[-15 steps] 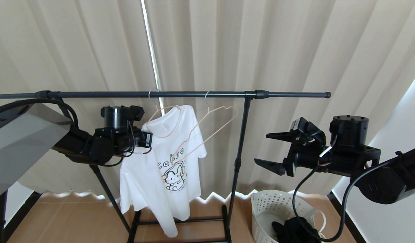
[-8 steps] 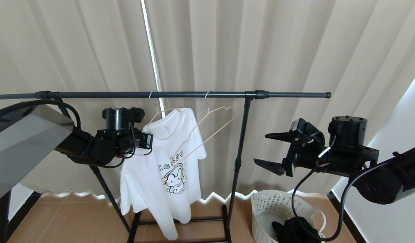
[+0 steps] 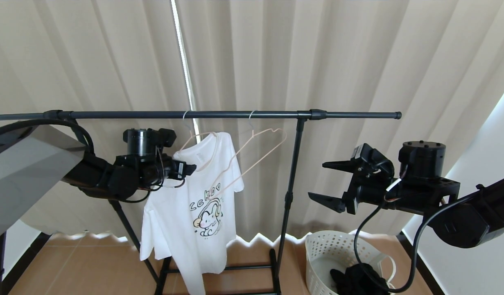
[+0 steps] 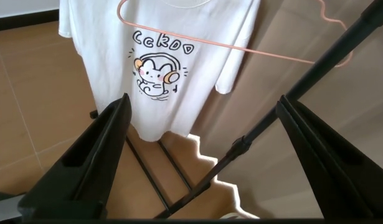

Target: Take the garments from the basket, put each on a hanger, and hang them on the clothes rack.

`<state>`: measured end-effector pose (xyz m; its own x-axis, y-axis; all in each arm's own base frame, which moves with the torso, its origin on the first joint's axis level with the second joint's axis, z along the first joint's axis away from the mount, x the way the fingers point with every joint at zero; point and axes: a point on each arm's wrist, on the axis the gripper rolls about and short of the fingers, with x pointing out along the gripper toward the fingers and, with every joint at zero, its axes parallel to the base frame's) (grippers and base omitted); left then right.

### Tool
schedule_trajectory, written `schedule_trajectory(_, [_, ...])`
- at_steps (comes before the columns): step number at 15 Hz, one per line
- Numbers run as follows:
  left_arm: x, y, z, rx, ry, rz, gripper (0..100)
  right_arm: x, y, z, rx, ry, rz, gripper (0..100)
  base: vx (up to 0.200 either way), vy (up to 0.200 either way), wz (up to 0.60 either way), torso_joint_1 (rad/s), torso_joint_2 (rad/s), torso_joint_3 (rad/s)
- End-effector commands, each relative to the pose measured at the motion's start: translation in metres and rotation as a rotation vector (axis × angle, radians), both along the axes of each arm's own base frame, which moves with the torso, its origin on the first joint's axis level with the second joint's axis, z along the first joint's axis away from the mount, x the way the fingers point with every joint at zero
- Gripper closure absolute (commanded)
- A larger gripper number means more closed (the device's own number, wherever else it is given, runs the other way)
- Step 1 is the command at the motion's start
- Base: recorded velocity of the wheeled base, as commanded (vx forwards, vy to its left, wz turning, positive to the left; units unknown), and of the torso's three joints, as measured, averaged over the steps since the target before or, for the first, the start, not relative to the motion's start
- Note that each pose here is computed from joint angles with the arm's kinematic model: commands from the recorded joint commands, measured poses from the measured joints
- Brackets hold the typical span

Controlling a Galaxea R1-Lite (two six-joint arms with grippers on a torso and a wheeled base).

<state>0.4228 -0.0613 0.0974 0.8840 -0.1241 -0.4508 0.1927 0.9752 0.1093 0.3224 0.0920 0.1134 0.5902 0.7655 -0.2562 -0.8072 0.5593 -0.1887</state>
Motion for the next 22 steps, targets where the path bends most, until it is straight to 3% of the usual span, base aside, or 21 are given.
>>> schedule_trajectory(1, [-0.012, 0.002, 0.024, 0.000, -0.020, 0.001, 0, -0.001, 0.000, 0.003, 0.002, -0.008, 0.001, 0, 0.000, 0.000, 0.00, 0.000, 0.00, 0.000])
schedule_trajectory(5, [-0.059, 0.012, 0.075, 0.000, -0.032, 0.011, 0, -0.010, -0.002, 0.018, 0.012, -0.047, 0.002, 0, 0.000, 0.000, 0.00, 0.000, 0.00, 0.000])
schedule_trajectory(8, [-0.128, 0.030, 0.098, 0.004, -0.050, 0.058, 0, -0.021, -0.004, 0.028, 0.030, -0.059, -0.001, 0, 0.000, 0.000, 0.00, 0.000, 0.00, 0.000])
schedule_trajectory(9, [-0.141, 0.032, 0.099, 0.003, -0.051, 0.060, 0, -0.023, -0.006, 0.030, 0.047, -0.041, -0.011, 0, 0.000, 0.000, 0.00, 0.000, 0.00, 0.000])
schedule_trajectory(10, [-0.169, 0.037, 0.099, 0.002, -0.054, 0.065, 0, -0.036, -0.012, 0.039, 0.112, 0.014, -0.067, 0, 0.000, 0.000, 0.00, 0.000, 0.00, 0.000])
schedule_trajectory(12, [-0.213, 0.039, 0.094, 0.007, -0.062, 0.049, 0, -0.061, -0.021, 0.054, 0.218, 0.092, -0.223, 0, 0.000, 0.000, 0.00, 0.000, 0.00, 0.000])
schedule_trajectory(13, [-0.229, 0.038, 0.091, 0.005, -0.065, 0.034, 0, -0.069, -0.023, 0.053, 0.231, 0.113, -0.280, 0, 0.000, 0.000, 0.00, 0.000, 0.00, 0.000])
schedule_trajectory(15, [-0.268, 0.039, 0.084, -0.007, -0.103, 0.008, 0, -0.092, -0.031, 0.046, 0.221, 0.135, -0.386, 0, 0.000, 0.000, 0.00, 0.000, 0.00, 0.000])
schedule_trajectory(18, [-0.303, 0.043, 0.062, -0.005, -0.084, 0.004, 0, -0.125, -0.039, 0.028, 0.193, 0.185, -0.417, 0, 0.000, 0.000, 0.00, 0.000, 0.00, 0.000])
schedule_trajectory(22, [-0.341, 0.049, 0.041, -0.019, -0.118, 0.008, 0, -0.155, -0.046, 0.008, 0.141, 0.233, -0.507, 0, 0.000, 0.000, 0.00, 0.000, 0.00, 0.000])
